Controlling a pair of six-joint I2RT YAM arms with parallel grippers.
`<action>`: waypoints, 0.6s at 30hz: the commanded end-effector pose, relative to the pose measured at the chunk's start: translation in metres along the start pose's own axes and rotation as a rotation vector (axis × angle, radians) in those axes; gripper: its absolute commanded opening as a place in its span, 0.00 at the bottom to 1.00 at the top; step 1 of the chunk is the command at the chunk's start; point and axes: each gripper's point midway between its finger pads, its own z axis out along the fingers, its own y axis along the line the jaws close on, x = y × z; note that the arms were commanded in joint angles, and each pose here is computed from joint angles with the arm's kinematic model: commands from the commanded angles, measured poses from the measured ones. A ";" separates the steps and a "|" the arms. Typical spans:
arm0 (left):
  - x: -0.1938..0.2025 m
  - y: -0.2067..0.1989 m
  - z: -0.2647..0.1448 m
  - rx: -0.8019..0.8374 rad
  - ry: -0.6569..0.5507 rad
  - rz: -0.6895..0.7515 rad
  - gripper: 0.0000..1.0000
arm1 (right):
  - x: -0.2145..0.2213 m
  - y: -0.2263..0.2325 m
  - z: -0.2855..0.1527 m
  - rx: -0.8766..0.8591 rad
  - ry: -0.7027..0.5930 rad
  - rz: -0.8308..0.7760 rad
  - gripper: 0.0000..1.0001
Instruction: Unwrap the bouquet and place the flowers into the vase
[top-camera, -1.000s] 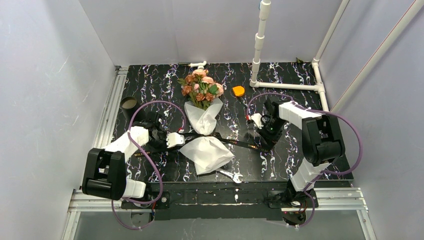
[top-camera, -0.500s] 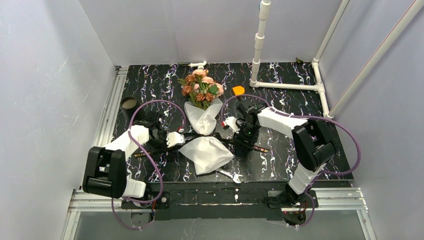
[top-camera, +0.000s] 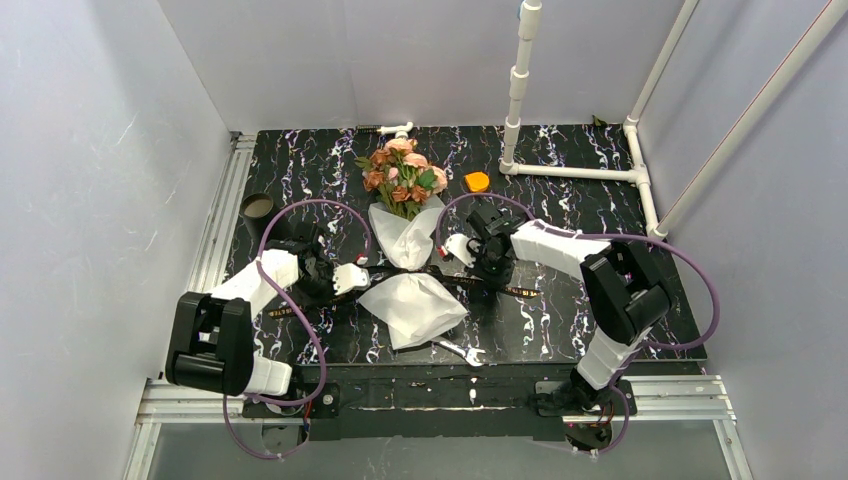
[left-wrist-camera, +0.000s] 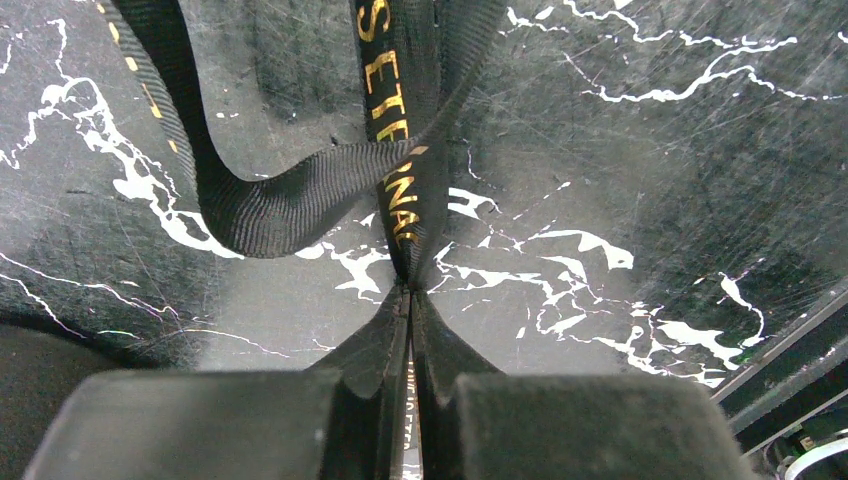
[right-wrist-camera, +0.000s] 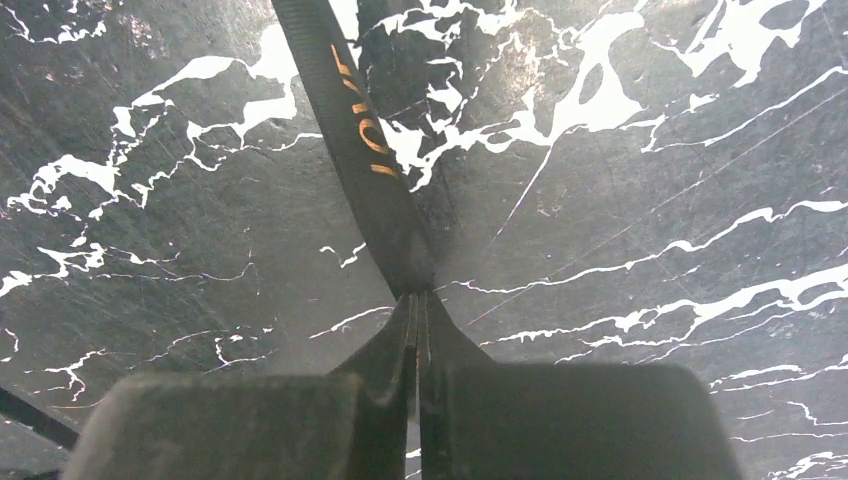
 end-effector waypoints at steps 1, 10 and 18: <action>0.002 -0.019 0.001 0.076 0.004 -0.014 0.00 | 0.075 0.030 0.024 -0.105 0.254 0.013 0.01; 0.022 -0.033 0.007 0.074 0.049 0.029 0.00 | 0.108 0.017 -0.002 -0.130 0.276 0.087 0.01; 0.032 -0.028 0.012 0.048 0.067 0.012 0.00 | 0.148 0.018 -0.016 -0.137 0.321 0.118 0.01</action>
